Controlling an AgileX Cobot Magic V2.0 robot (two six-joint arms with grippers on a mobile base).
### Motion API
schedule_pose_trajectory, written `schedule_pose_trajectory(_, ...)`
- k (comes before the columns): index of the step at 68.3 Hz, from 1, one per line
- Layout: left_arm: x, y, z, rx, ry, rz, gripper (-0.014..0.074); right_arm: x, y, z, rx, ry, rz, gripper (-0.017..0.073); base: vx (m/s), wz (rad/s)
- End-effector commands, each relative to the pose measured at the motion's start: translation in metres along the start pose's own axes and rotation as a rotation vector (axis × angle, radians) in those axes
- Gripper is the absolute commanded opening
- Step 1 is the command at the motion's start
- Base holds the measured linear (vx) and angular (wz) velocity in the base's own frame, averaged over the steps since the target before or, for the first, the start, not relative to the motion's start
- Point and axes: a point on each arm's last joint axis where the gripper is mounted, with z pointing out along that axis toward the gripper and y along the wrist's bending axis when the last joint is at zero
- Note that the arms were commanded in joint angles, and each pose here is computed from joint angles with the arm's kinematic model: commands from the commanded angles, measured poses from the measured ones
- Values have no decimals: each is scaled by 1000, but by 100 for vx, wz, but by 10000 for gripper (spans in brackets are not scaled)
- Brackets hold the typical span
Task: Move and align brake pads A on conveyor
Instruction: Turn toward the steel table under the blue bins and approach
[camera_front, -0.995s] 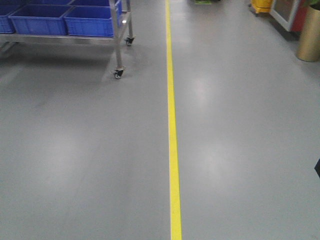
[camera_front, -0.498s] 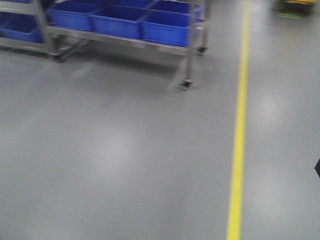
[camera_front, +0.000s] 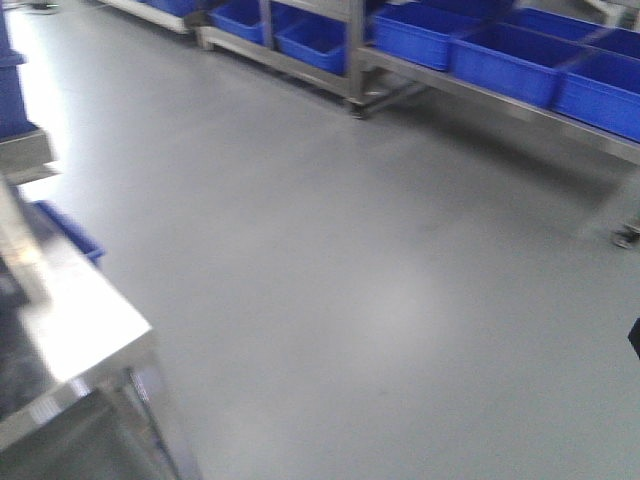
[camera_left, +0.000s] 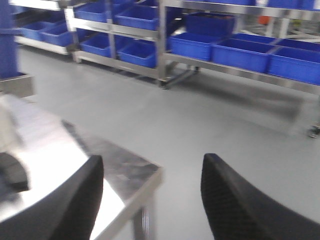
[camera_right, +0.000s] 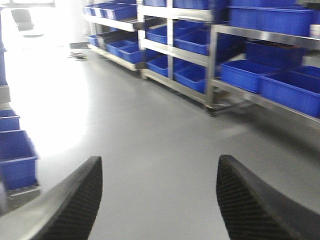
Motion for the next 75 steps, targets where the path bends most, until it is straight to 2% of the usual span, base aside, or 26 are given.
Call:
schedule_pose_trajectory(1,-14,0,-2,3,-77,-6,407,-15,0,0,-4,-89,-12,471,21,84)
schedule_pose_trajectory(49,-14,0,-2,3,-77,-6,407,-15,0,0,-4,-88,-12,471,19,80)
schedule_pose_trajectory(75,-14,0,-2,3,-77,-6,407,-15,0,0,-4,-88,-12,471,11,54)
